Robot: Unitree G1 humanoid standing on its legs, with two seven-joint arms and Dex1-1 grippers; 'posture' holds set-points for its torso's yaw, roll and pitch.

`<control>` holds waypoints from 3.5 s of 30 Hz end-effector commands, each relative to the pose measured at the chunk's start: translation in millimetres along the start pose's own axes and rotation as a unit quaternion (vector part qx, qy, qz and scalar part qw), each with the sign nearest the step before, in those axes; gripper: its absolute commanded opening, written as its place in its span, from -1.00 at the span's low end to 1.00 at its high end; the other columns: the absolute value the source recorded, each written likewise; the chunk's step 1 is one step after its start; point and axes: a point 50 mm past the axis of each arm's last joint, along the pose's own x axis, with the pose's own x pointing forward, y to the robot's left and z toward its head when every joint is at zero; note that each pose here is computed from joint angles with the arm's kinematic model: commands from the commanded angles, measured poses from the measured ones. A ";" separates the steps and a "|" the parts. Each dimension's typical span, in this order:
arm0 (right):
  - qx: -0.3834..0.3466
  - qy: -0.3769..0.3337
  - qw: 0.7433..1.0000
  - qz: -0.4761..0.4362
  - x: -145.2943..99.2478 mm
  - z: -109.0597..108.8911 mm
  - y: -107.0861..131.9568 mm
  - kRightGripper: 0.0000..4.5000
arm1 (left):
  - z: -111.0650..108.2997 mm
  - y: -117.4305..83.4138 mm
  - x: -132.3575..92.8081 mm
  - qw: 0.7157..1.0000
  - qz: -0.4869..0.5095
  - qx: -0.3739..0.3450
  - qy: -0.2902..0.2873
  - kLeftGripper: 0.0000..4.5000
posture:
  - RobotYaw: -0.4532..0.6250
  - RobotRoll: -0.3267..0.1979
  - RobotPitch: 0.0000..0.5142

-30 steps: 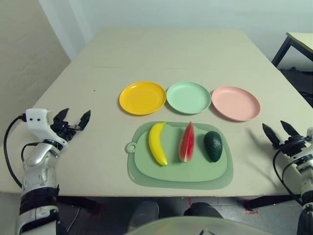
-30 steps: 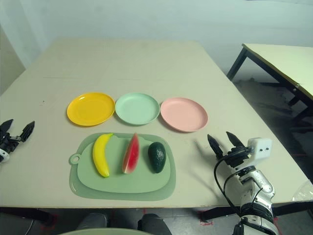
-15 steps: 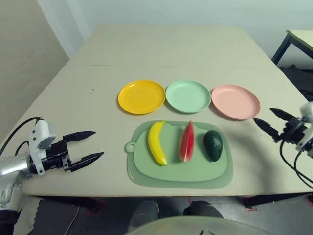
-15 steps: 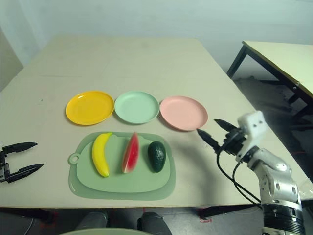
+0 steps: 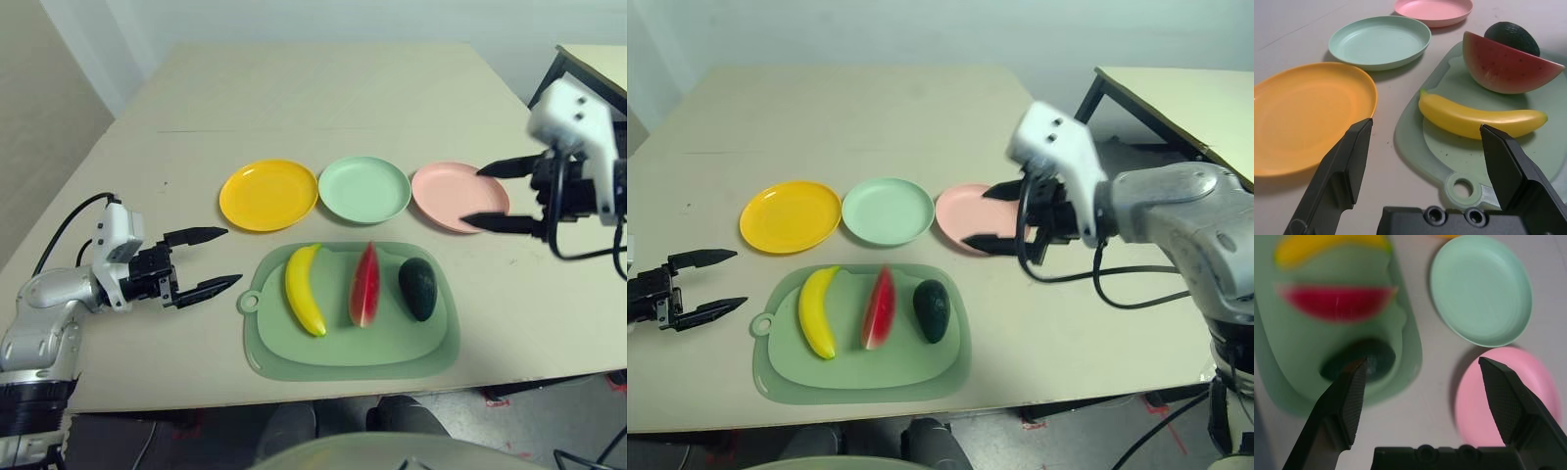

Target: Place the fruits into color-matched plates.

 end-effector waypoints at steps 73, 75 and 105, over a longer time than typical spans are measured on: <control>0.592 0.065 0.803 -0.005 89.6 -23.8 40.6 1.00 | -14.1 -2.1 -18.4 0.998 0.048 0.021 0.022 0.99 | 0.13 0.25 -0.87; 0.594 0.069 0.802 -0.008 90.1 -25.0 40.7 1.00 | -13.9 -1.9 -18.6 0.998 0.048 0.020 0.022 0.99 | 0.13 0.25 -0.87; 0.599 0.082 0.797 -0.024 87.5 -38.7 40.0 0.24 | -6.4 -2.2 -15.1 0.999 0.020 0.004 0.027 1.00 | 0.12 0.25 -0.88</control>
